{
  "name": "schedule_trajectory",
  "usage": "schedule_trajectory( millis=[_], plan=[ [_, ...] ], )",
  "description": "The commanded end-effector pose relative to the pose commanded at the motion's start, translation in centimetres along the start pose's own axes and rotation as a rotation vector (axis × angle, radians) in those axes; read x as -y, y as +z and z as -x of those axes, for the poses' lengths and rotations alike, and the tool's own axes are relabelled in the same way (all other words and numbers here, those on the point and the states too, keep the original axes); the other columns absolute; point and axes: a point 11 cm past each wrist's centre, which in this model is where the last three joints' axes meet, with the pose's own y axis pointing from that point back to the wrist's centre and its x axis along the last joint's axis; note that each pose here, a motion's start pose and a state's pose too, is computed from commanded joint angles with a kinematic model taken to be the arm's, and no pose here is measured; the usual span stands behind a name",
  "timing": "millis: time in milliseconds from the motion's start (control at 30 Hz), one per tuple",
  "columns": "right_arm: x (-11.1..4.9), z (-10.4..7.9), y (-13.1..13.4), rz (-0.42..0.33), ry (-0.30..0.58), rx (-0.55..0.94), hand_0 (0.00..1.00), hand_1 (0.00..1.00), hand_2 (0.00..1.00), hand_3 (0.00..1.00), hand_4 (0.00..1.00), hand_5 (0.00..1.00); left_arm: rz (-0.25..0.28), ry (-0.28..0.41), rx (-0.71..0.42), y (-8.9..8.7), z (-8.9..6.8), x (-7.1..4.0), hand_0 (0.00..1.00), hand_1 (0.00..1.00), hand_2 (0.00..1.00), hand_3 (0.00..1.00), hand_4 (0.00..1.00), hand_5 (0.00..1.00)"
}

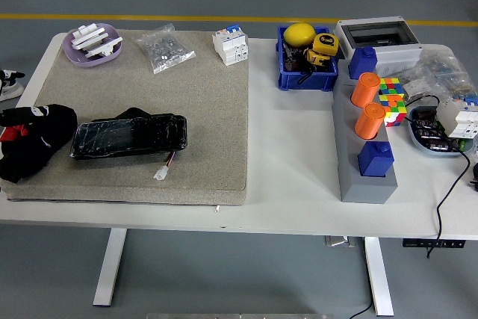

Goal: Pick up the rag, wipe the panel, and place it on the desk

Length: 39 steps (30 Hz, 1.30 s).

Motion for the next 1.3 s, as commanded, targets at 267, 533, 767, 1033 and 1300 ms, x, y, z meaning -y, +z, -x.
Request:
schedule_trajectory(
  millis=[267,533,767,1033,1300],
  plan=[
    [0.1,0.6,0.9,0.018,-0.019,0.004,0.734,0.494,0.649,0.598,0.998,0.591,0.059,0.047,-0.267,1.7,-1.0,-0.3,0.763,0.839,0.816,0.781,0.998,0.475],
    [0.4,1.4,2.8,0.049,-0.042,0.024,0.735,0.494,0.649,0.598,0.998,0.591,0.07,0.031,-0.382,2.4,0.3,-0.6,0.767,0.844,0.814,0.777,0.998,0.47],
    [0.5,2.0,3.9,0.07,-0.06,0.03,0.734,0.494,0.649,0.599,0.998,0.592,0.053,0.028,-0.469,2.5,1.3,-0.9,0.776,0.843,0.812,0.772,0.998,0.468],
    [0.5,2.3,4.2,0.076,-0.066,0.036,0.735,0.494,0.65,0.597,0.998,0.592,0.05,0.015,-0.538,2.3,1.9,-1.3,0.787,0.844,0.809,0.77,0.998,0.466],
    [0.6,2.5,4.0,0.075,-0.071,0.037,0.735,0.494,0.65,0.597,0.998,0.593,0.094,0.007,-0.603,2.6,2.3,-1.5,0.794,0.843,0.808,0.767,0.998,0.467]
  ],
)
